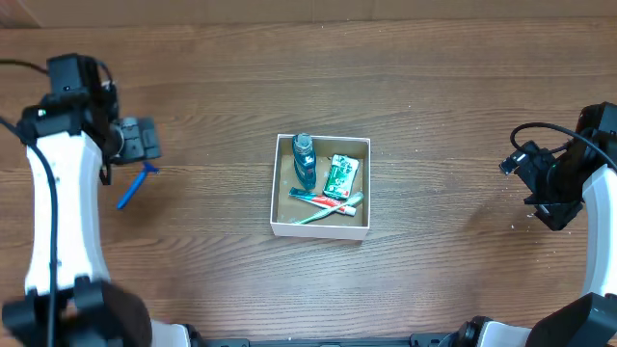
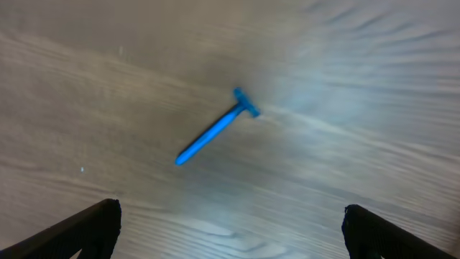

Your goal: Pack container

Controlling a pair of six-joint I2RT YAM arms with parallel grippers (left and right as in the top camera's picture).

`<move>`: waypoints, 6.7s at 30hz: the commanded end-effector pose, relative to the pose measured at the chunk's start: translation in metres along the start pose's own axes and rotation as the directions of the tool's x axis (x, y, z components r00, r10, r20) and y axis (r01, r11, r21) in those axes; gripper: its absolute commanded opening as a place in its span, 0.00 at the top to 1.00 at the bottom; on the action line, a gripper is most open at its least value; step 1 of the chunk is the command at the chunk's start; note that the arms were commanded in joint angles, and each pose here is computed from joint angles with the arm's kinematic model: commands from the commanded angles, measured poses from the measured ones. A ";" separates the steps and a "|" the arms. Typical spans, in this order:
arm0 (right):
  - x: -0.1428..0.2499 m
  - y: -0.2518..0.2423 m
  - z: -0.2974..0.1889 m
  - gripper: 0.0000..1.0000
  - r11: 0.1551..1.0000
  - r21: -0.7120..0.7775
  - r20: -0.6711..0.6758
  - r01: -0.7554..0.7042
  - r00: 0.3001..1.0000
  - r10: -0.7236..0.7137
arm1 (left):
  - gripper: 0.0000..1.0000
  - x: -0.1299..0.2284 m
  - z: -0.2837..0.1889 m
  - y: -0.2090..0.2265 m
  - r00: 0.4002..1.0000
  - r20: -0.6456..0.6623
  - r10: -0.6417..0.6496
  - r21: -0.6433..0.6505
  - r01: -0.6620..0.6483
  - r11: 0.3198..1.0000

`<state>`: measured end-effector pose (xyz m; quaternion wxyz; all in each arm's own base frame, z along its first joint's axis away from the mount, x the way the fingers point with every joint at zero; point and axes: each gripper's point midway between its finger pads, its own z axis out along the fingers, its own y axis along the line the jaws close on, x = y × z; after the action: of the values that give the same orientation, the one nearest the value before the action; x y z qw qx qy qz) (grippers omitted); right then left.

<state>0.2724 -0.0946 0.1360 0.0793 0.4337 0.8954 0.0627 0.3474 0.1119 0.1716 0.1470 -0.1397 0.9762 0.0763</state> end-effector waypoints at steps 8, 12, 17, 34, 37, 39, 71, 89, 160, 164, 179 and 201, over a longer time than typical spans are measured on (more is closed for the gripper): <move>0.001 0.001 -0.001 0.00 1.000 -0.006 0.006 0.006 1.000 -0.006 | 0.00 0.038 0.148 0.002 0.935 -0.334 0.117 0.048 -0.107 0.993; 0.001 0.001 -0.001 0.00 1.000 -0.006 0.007 0.007 1.000 -0.007 | 0.00 0.053 0.177 -0.002 0.908 -0.401 0.125 0.063 -0.108 0.992; 0.001 0.001 -0.001 0.00 1.000 -0.006 0.007 0.007 1.000 -0.007 | 0.21 0.062 0.182 -0.019 0.896 -0.425 0.128 0.151 -0.070 0.986; 0.001 0.001 -0.001 0.00 1.000 -0.006 0.007 0.022 1.000 -0.022 | 0.96 0.068 0.168 -0.027 0.879 -0.469 0.091 0.179 -0.007 0.984; 0.001 0.001 -0.001 0.00 1.000 -0.006 0.007 0.022 1.000 -0.022 | 0.96 0.041 0.133 -0.037 0.917 -0.388 0.095 0.206 -0.014 0.978; 0.001 0.002 -0.001 0.00 1.000 -0.006 0.007 0.022 1.000 -0.022 | 0.96 0.021 0.095 -0.051 0.950 -0.287 0.123 0.234 -0.055 0.971; 0.000 0.004 -0.001 0.00 1.000 -0.017 0.009 0.023 1.000 -0.023 | 0.61 0.179 0.019 -0.315 0.091 0.045 0.995 0.383 -0.921 0.067; 0.010 0.033 -0.003 0.00 0.978 -0.044 0.029 0.205 0.979 -0.203 | 0.00 0.060 -0.164 -0.223 0.709 0.369 0.601 0.133 -0.680 0.721; 0.127 0.025 -0.092 0.00 0.703 -0.200 0.775 0.682 0.549 -0.312 | 0.00 0.170 -0.086 -0.072 0.893 0.434 -0.118 0.389 -0.068 0.919; 0.123 0.026 -0.081 0.00 0.673 -0.254 0.857 0.695 0.484 -0.176 | 0.00 0.170 -0.086 -0.072 0.893 0.434 -0.117 0.389 -0.068 0.919; 0.111 0.066 -0.057 0.00 0.521 0.055 0.990 0.852 0.020 -0.137 | 0.00 0.170 -0.086 -0.072 0.893 0.434 -0.117 0.389 -0.068 0.919; 0.117 0.065 -0.034 0.00 0.503 -0.005 0.975 0.864 0.116 -0.188 | 0.00 0.170 -0.086 -0.072 0.893 0.434 -0.118 0.389 -0.068 0.919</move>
<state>0.2436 0.0368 0.1720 0.6960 -0.0470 0.7143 0.0560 0.1894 -0.0135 0.1934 0.3958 -0.0945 0.9093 -0.0872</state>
